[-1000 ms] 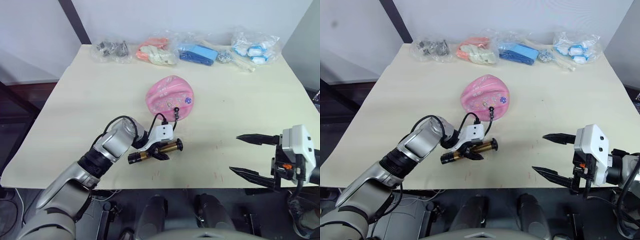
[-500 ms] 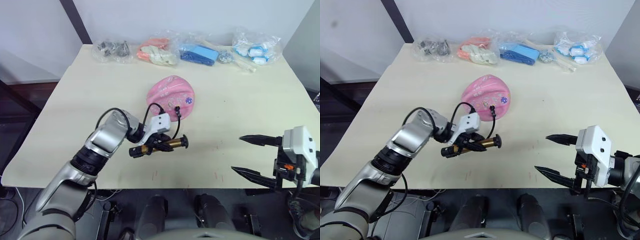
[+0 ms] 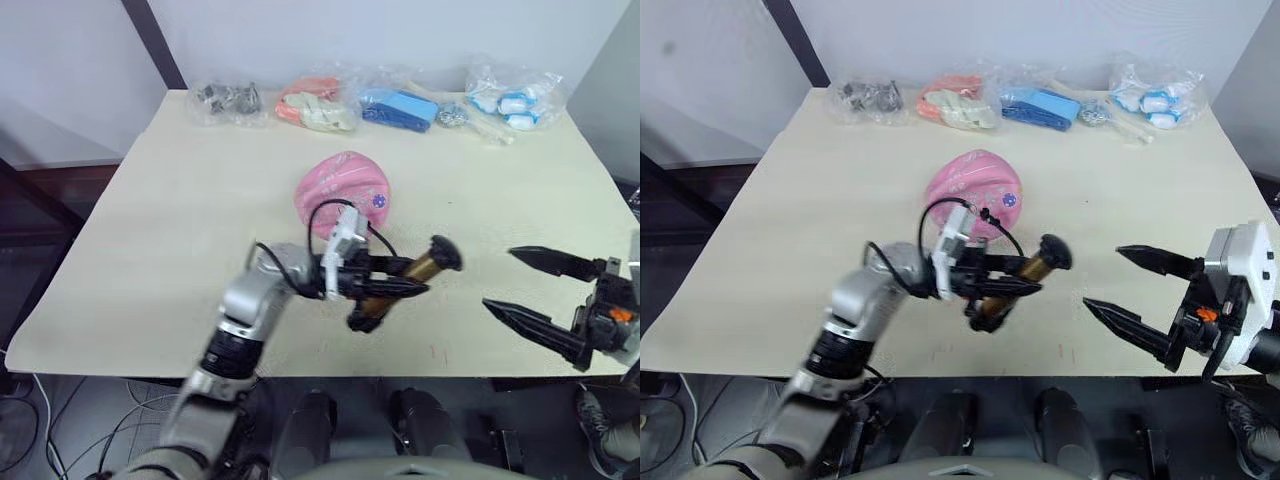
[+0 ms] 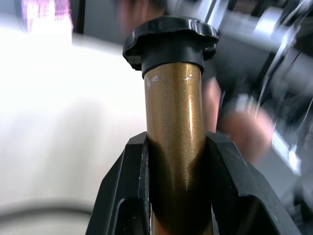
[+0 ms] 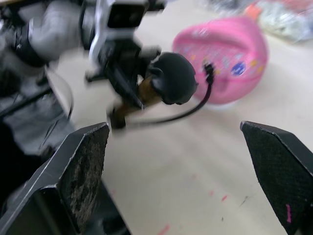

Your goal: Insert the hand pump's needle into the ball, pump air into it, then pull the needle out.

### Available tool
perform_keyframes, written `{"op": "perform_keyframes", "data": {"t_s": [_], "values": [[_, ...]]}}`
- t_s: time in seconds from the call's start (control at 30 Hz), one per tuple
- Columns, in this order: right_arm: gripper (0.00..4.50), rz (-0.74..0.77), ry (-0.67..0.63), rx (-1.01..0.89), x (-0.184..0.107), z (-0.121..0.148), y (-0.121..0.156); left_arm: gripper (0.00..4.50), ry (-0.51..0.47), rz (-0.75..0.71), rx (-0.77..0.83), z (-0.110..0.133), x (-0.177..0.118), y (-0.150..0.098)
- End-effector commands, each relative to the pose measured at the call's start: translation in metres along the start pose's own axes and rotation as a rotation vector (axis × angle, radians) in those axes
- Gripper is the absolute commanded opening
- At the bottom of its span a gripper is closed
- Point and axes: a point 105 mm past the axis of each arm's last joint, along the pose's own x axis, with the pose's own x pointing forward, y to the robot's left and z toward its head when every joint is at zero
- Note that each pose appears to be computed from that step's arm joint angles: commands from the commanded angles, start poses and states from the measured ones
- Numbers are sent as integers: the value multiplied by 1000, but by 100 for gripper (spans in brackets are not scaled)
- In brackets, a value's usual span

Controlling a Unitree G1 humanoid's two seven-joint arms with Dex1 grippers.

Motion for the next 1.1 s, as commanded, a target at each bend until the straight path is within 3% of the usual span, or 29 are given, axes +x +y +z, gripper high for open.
{"op": "perform_keyframes", "data": {"t_s": [0.03,0.13,0.53,0.93,1.03,1.1], "values": [[450,-64,-28,8,3,11,-2,104,-146,-30,95,16,8,0],[450,-113,-3,28,9,10,-5,104,-208,-39,95,9,14,4],[450,-70,-61,179,52,4,0,104,-314,20,173,-28,16,18],[450,-67,-48,242,71,-14,-4,104,-323,36,223,-38,15,20],[384,-62,-49,248,72,-15,-3,104,-320,38,225,-37,14,22],[304,-58,-56,254,73,-15,-2,104,-316,40,227,-37,14,22]]}}
